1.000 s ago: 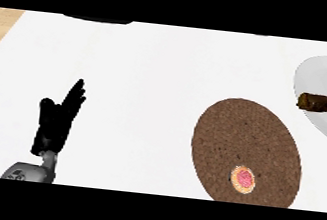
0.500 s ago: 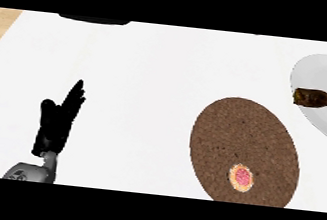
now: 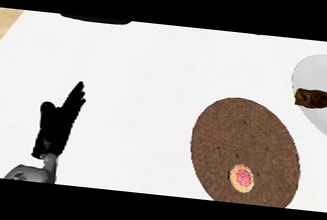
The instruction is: Pick the sweet potato from the placemat and place it in the plate
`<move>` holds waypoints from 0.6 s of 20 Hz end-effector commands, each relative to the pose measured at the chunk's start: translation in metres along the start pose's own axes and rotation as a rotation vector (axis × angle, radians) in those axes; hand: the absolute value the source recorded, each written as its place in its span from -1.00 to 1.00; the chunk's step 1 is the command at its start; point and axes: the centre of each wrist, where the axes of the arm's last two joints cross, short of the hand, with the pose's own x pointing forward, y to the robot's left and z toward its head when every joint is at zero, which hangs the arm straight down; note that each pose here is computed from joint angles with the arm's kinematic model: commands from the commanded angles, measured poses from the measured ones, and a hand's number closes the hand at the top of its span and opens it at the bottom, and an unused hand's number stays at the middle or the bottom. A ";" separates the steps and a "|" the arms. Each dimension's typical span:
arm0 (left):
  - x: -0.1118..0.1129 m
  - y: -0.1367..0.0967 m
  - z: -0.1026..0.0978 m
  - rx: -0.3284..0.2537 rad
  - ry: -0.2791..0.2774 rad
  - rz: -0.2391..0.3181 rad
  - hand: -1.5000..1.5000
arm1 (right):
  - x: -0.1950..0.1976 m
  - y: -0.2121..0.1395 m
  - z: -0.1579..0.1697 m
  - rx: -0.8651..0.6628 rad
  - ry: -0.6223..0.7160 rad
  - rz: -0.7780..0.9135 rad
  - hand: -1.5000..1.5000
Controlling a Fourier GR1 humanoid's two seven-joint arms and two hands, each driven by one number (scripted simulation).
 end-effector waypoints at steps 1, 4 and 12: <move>0.007 -0.004 0.000 -0.003 -0.018 0.001 0.00 | -0.013 0.008 0.006 0.091 -0.105 -0.106 -1.00; 0.003 -0.010 -0.002 -0.006 -0.005 0.011 0.00 | -0.022 0.012 0.011 0.098 -0.112 -0.100 -1.00; -0.001 -0.005 -0.001 -0.016 -0.003 -0.001 0.00 | -0.027 0.006 0.023 0.058 -0.056 -0.010 -1.00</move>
